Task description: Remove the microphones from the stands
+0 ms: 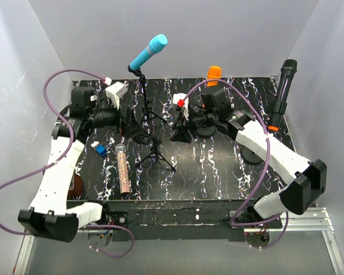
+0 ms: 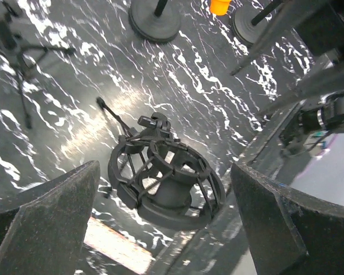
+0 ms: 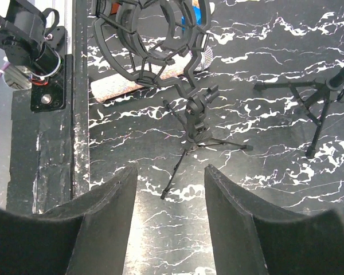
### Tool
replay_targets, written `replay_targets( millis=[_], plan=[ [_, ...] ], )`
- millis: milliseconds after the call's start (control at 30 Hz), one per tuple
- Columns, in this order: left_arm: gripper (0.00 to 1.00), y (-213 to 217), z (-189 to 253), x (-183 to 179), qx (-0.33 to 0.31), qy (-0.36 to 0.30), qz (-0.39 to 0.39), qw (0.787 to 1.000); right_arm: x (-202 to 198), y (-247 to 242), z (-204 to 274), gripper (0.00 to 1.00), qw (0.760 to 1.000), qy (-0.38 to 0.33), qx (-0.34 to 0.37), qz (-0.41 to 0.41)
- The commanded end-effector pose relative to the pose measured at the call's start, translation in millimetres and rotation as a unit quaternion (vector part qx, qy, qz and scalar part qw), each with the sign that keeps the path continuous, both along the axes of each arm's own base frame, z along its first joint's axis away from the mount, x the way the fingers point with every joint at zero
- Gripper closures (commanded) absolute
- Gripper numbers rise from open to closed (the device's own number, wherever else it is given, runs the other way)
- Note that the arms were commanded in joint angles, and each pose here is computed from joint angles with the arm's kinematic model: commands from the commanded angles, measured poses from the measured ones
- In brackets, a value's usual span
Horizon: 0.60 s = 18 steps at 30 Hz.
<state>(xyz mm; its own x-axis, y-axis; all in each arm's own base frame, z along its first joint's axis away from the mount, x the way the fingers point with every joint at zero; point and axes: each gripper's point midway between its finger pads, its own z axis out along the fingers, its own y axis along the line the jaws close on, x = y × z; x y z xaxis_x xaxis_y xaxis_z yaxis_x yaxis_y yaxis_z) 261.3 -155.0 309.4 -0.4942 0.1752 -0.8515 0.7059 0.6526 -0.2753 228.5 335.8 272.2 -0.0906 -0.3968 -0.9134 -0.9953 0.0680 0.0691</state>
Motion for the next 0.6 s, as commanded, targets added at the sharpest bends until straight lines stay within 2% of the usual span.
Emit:
replay_targets(
  millis=[0,100,233,400,500,567],
  plan=[
    [0.02,-1,-14,-2,-0.029,0.168,0.059,0.984,0,2,13,0.43,0.999,-0.033,0.017,0.012],
    [0.02,-3,-28,-1,-0.023,0.263,0.075,0.962,-2,6,23,0.43,0.998,-0.036,0.040,0.016],
    [0.05,-13,-25,-5,-0.050,0.279,0.046,0.958,-5,6,28,0.43,0.997,-0.041,0.055,0.019],
    [0.15,-15,-30,-20,-0.097,0.344,0.045,0.933,-6,1,21,0.43,0.998,-0.042,0.035,0.017],
    [0.15,-11,-25,-17,-0.111,0.356,0.063,0.926,-4,-2,16,0.42,0.999,-0.039,0.023,0.007],
    [0.22,-16,-19,-16,-0.139,0.366,0.048,0.919,-6,-3,14,0.42,0.999,-0.036,0.021,0.010]
  ],
)
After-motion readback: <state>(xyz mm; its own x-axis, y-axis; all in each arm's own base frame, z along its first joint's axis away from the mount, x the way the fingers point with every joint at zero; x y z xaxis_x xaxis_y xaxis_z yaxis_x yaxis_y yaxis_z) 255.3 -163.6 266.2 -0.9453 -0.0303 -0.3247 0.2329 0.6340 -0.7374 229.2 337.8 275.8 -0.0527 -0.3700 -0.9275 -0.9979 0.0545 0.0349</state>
